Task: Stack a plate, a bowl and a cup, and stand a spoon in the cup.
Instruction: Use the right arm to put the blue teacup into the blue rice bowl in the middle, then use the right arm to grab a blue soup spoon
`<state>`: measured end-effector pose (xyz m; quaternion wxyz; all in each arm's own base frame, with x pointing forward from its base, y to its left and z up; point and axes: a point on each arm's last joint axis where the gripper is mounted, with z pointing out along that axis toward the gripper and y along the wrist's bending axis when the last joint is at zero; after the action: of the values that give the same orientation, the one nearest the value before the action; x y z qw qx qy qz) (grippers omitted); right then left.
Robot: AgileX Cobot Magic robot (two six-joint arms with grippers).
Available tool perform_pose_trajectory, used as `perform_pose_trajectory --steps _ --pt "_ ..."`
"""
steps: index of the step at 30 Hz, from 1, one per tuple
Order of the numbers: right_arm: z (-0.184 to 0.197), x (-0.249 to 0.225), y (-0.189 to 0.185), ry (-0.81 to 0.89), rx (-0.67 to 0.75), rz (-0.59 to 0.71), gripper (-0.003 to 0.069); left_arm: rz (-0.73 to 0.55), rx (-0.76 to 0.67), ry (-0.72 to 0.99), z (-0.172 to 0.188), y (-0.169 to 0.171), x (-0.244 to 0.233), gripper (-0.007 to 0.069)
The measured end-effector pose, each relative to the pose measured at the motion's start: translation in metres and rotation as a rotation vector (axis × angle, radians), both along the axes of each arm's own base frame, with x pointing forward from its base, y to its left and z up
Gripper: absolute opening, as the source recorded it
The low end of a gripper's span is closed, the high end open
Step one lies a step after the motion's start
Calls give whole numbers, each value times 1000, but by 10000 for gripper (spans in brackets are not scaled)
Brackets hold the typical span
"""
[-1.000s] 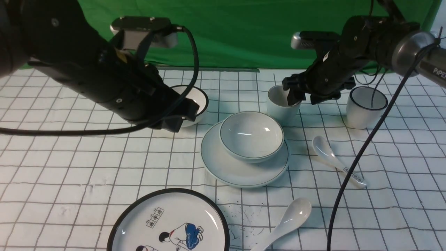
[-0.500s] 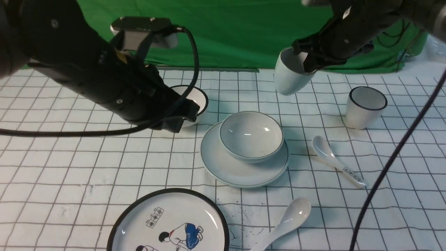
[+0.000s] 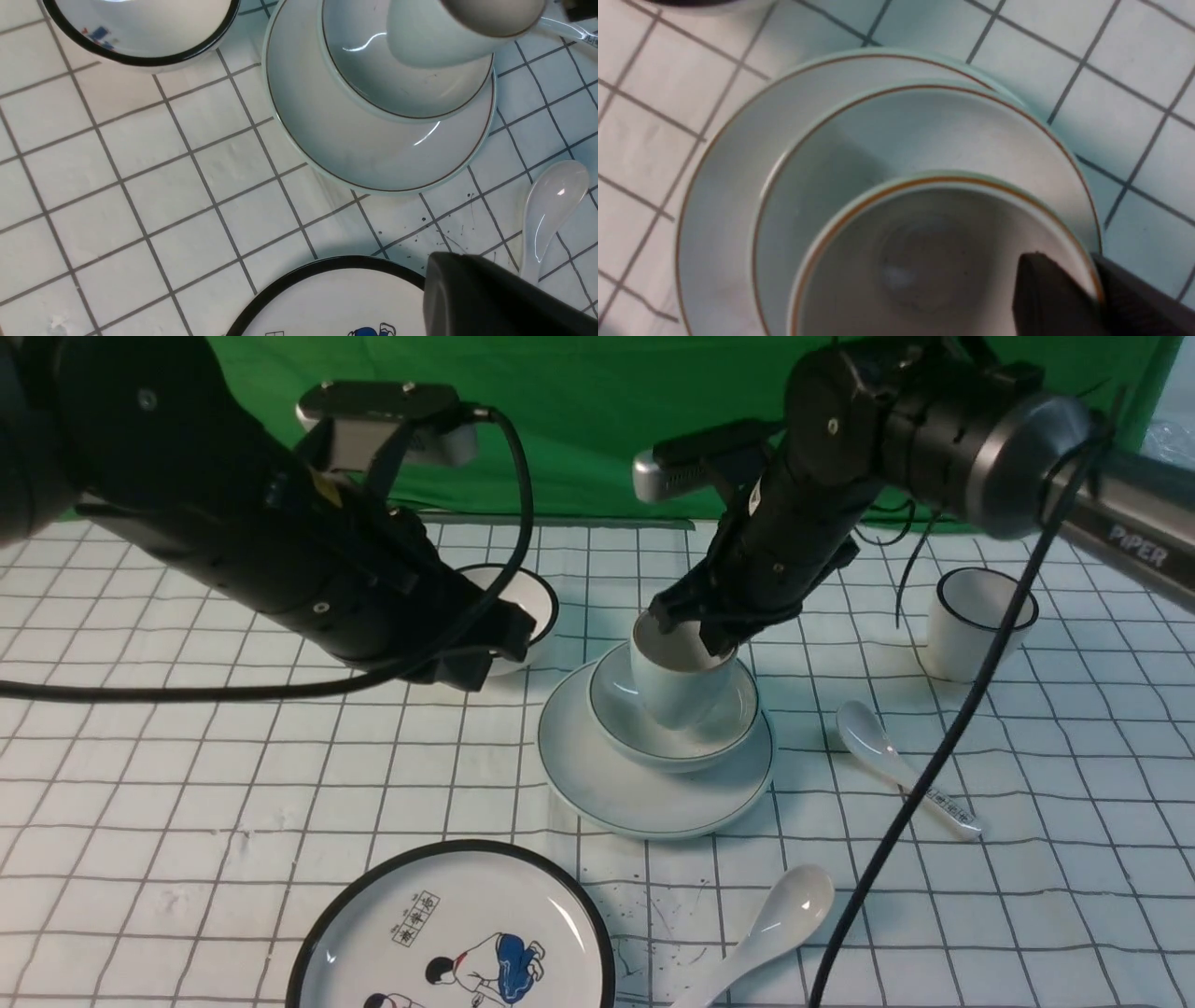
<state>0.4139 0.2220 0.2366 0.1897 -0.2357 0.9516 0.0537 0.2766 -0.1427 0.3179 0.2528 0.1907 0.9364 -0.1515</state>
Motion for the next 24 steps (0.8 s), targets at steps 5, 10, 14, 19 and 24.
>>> perform_pose_trajectory --steps 5,10,14,19,24 --pt "-15 6 3 -9 -6 -5 97 1 -7 3 0 0 0 0" --pt "-14 8 4 -28 4 -5 231 3 -14 7 0 -1 0 0" --pt "-11 5 2 9 -22 9 437 5 -19 1 1 -1 0 0" --pt "35 -14 -7 99 -96 104 458 11 -28 -19 2 -2 2 0" --pt "94 -49 -20 20 -36 203 261 9 -27 -13 1 -2 1 0"
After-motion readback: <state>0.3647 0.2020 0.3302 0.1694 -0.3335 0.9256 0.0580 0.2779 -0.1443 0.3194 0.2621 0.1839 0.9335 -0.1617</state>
